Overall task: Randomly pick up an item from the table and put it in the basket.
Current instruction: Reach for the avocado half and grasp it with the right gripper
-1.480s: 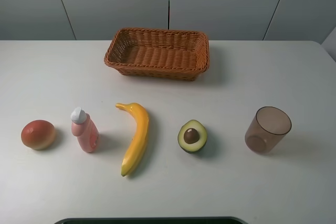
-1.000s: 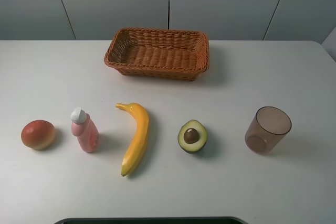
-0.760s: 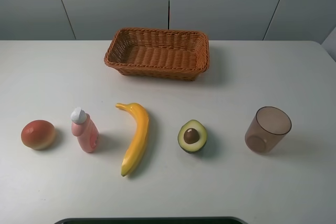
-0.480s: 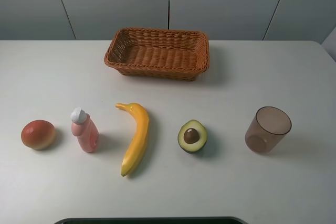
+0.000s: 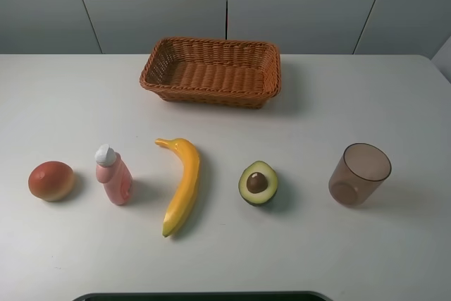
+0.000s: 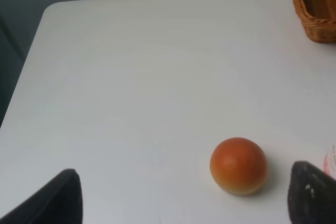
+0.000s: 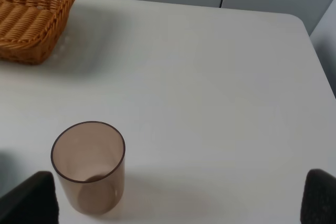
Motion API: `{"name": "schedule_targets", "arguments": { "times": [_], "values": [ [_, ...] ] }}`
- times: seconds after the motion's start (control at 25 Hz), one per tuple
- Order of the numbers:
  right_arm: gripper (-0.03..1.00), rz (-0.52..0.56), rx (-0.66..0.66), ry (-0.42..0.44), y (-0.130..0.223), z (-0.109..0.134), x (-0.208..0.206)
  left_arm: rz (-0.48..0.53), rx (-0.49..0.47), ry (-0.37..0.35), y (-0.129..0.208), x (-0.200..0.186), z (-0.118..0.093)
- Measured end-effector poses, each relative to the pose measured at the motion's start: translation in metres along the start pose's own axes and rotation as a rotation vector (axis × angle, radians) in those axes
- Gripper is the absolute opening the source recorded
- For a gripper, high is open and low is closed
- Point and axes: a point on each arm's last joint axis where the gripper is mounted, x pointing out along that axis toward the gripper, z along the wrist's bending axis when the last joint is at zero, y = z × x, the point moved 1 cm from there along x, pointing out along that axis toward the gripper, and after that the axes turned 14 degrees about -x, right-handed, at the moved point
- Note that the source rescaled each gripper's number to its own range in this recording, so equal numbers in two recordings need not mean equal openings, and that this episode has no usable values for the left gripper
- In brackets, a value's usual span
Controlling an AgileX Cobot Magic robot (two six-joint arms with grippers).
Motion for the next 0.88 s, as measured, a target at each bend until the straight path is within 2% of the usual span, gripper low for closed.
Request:
{"name": "schedule_targets", "arguments": {
  "times": [0.88],
  "values": [
    [1.00, -0.002, 0.002, 0.001, -0.0002, -0.0001, 0.0000, 0.000, 0.000, 0.000, 0.0000, 0.0000, 0.0000]
  ]
}}
